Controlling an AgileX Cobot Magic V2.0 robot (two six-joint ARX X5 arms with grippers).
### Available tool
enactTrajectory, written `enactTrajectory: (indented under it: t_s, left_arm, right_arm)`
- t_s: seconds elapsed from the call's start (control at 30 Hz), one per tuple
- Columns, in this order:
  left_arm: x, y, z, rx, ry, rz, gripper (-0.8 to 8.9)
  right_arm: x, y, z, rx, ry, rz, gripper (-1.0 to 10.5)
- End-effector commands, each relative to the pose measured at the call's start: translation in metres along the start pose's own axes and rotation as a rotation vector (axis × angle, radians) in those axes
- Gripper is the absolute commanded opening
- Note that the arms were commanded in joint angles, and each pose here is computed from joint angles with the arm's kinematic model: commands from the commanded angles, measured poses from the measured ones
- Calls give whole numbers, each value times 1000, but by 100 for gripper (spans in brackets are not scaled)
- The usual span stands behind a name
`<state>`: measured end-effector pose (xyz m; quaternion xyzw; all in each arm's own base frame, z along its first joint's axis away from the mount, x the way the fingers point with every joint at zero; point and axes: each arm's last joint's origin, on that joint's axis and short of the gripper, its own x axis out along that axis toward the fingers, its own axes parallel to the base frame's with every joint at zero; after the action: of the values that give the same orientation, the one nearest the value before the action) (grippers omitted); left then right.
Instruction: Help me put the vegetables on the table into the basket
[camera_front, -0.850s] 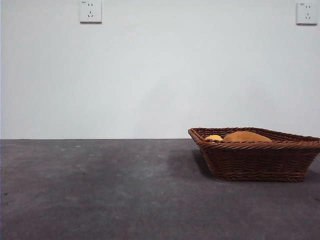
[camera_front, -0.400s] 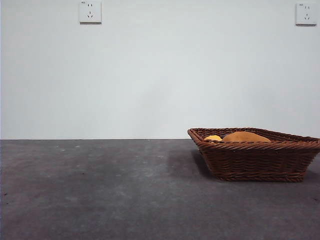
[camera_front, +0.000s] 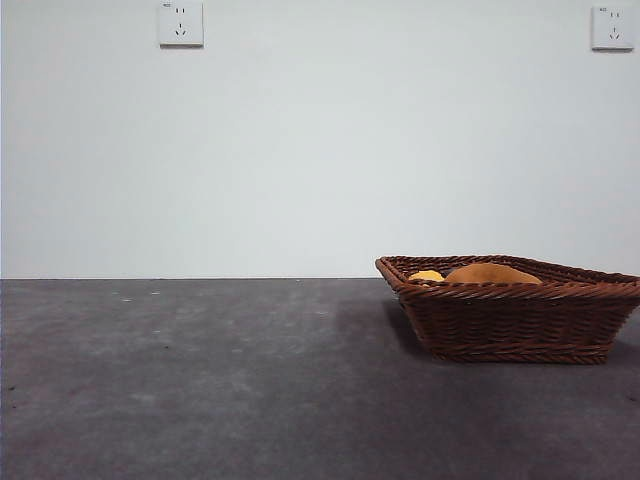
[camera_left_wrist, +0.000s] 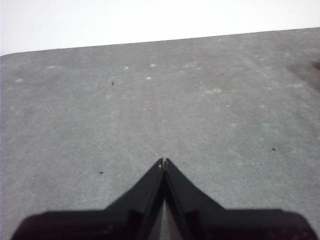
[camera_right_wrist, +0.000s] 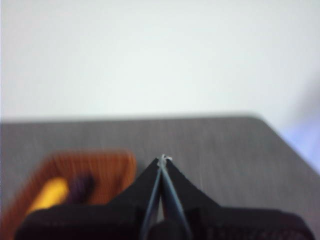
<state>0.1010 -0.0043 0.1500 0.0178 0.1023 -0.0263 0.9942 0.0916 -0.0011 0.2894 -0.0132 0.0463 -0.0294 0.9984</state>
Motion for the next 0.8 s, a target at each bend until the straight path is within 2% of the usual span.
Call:
enactTrajectory:
  t_s: [0.03,0.17,0.37,0.53,0.73,0.8]
  left_arm:
    - [1,0,-3,-4,6,5,-3]
    - [1,0,-3,-4,6,4,-3]
    - [1,0,-3,-4,6,5,-3]
    - [1,0,-3,-4,6,5,-3]
    - [1,0,-3,-4,6,5,-3]
    - [1,0,-3,-4,6,5,-3]
  right_arm:
    - [4,0,-50,-8,74,-17,0]
    - [8,-1,-92,-7,133,-36,0]
    - [12,0,-123,-10,180,-36,0]
    - [13,0,-137,-10,189,-35,0]
    - [17,0,-138,-4,81,-42,0]
    - [17,0,-138,-4,83,-43,0]
